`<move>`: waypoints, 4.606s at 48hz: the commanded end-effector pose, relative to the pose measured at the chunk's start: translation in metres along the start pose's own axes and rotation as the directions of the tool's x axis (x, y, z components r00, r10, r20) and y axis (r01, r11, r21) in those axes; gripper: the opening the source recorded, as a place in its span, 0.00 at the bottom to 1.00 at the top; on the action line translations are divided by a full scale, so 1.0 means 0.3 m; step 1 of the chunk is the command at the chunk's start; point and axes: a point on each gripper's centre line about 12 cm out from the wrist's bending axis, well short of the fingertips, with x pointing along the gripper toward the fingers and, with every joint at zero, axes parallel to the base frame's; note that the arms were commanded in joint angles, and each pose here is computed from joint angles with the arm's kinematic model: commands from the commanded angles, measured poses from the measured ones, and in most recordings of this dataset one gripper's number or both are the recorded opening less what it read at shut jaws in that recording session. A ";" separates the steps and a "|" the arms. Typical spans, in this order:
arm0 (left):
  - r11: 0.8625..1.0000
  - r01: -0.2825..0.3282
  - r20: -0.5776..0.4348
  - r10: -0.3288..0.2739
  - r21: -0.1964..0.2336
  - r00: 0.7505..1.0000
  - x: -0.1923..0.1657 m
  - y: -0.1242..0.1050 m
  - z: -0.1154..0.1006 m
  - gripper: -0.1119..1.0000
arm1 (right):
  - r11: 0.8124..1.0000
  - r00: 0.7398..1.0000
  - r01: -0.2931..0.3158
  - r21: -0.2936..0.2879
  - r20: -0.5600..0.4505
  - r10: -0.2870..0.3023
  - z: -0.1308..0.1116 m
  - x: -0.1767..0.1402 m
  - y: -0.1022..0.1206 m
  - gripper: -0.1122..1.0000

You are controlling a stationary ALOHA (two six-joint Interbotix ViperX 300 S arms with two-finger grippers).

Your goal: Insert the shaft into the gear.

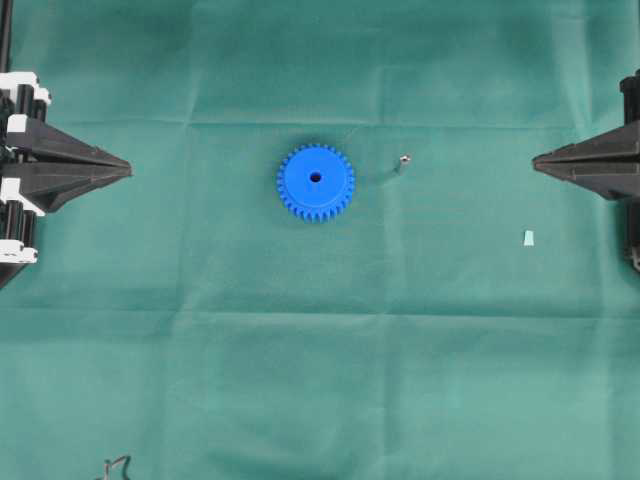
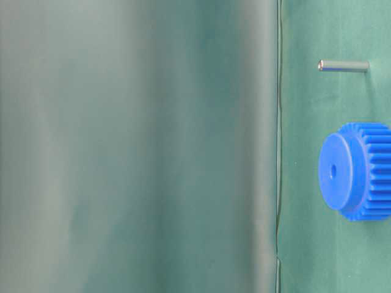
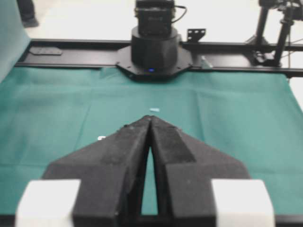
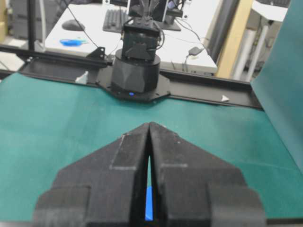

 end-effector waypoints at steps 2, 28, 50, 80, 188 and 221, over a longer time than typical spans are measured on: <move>1.000 0.002 0.011 -0.002 0.007 1.000 0.015 0.000 0.040 0.10 | 1.000 1.000 0.005 -0.008 0.008 -0.005 0.020 0.009 -0.004 0.12; 1.000 0.004 0.009 -0.004 0.012 1.000 0.014 -0.002 0.042 0.10 | 0.994 0.978 0.112 0.012 -0.176 -0.108 -0.020 0.113 -0.084 0.13; 1.000 0.002 0.005 -0.002 0.010 1.000 0.014 -0.001 0.040 0.10 | 0.976 0.831 0.218 0.021 -0.528 -0.174 -0.366 0.314 -0.195 0.88; 1.000 0.002 -0.002 -0.002 0.012 1.000 0.015 0.000 0.037 0.10 | 0.959 0.751 0.282 0.029 -0.629 -0.202 -0.610 0.365 -0.249 0.86; 1.000 0.000 -0.034 0.000 -0.005 0.999 0.010 0.001 0.032 0.10 | 0.984 0.756 0.177 0.034 -0.644 -0.113 -0.394 0.723 -0.202 0.25; 1.000 0.000 -0.032 0.000 -0.005 0.999 0.011 0.001 0.034 0.10 | 0.981 0.717 0.189 0.046 -0.689 -0.106 -0.567 0.726 -0.194 0.25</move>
